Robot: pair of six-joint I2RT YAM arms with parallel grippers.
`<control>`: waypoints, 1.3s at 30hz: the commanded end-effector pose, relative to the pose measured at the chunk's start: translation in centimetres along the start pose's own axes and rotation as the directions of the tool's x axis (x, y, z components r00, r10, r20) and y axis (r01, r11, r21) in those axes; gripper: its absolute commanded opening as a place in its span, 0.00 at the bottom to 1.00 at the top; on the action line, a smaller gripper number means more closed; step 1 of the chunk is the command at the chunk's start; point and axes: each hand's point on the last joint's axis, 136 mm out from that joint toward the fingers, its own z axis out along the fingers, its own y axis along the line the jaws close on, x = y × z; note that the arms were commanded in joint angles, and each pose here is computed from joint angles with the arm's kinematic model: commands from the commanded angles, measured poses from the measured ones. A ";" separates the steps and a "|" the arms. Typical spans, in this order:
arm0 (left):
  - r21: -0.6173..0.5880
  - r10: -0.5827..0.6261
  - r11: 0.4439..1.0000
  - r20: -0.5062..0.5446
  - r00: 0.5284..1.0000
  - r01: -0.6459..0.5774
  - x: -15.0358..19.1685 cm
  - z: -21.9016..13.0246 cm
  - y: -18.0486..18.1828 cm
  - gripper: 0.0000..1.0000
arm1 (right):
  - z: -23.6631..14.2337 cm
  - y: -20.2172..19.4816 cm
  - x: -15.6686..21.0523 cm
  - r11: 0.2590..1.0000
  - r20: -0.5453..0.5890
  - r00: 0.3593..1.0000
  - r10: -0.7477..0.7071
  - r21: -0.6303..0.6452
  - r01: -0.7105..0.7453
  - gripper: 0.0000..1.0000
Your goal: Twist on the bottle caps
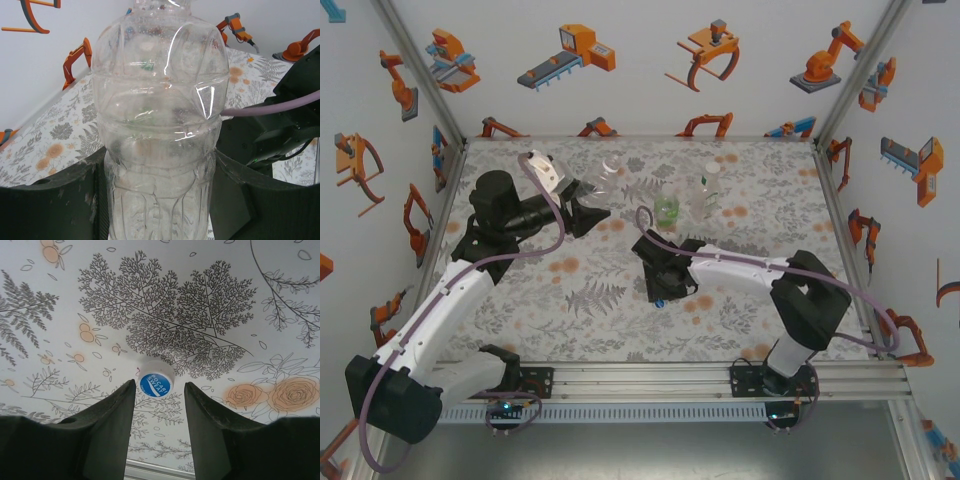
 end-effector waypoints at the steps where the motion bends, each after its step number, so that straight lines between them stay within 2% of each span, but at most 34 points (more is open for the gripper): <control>1: 0.006 0.015 1.000 0.012 1.000 -0.015 -0.5 -0.1 -0.2 0.00 | 0.1 0.6 -0.1 1.000 -0.005 1.000 0.008 -0.004 -0.008 0.45; 39: 0.005 0.014 1.000 0.010 1.000 -0.014 -0.6 -0.2 -0.2 0.00 | 1.3 0.4 0.9 0.999 -0.075 0.997 -0.020 0.038 0.023 0.40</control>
